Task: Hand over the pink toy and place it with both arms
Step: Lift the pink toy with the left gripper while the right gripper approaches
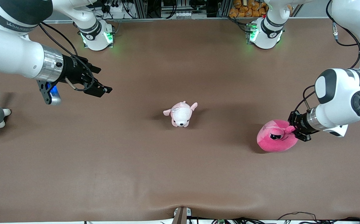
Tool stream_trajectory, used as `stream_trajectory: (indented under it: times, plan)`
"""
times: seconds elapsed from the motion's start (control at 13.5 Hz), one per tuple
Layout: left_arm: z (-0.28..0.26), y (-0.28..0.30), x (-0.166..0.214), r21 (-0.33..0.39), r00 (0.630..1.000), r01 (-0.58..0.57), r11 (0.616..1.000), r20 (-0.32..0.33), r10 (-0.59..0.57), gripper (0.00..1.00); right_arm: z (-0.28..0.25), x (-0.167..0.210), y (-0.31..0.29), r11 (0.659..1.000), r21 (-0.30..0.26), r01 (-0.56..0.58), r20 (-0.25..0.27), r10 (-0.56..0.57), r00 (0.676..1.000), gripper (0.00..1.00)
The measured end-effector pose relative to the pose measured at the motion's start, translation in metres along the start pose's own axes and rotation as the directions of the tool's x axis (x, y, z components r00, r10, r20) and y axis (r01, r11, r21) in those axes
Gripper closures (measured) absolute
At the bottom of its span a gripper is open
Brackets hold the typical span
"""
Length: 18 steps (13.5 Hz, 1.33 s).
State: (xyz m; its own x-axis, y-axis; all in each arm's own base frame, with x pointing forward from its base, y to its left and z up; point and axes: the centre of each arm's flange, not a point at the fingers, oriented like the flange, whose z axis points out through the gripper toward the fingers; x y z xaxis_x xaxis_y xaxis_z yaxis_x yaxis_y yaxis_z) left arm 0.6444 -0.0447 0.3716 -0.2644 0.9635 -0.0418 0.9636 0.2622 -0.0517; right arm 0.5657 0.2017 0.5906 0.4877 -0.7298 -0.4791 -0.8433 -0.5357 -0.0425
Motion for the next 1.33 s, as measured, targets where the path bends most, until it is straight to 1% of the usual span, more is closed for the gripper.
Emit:
stream_trajectory:
  times: [0.3,0.52,0.81,0.96,1.11,1.33]
  plan:
    - [-0.026,-0.002,-0.014,-0.012,0.998,-0.058,0.998,0.009,0.058,0.87,0.000,0.000,0.000,1.000,-0.001,-0.001,0.000,0.001,1.000,0.00]
    - [-0.056,-0.006,-0.033,-0.031,0.996,-0.081,0.996,0.045,0.082,0.87,0.000,0.000,0.000,1.000,-0.001,-0.001,0.000,0.001,1.000,0.00]
    - [-0.098,-0.025,-0.078,-0.054,0.984,-0.155,0.986,0.083,0.159,0.87,-0.001,0.003,0.000,1.000,0.002,-0.008,0.000,0.008,1.000,0.00]
    - [-0.119,-0.038,-0.102,-0.067,0.974,-0.188,0.980,0.118,0.195,0.87,-0.004,0.009,0.002,1.000,0.007,-0.018,-0.002,0.018,1.000,0.00]
    - [-0.134,-0.050,-0.124,-0.080,0.961,-0.218,0.973,0.157,0.228,0.87,-0.005,0.010,0.002,1.000,0.008,-0.021,-0.002,0.021,1.000,0.00]
    - [-0.143,-0.079,-0.170,-0.086,0.932,-0.299,0.950,0.188,0.310,0.87,-0.005,0.006,0.002,0.999,0.008,-0.031,-0.002,0.031,1.000,0.00]
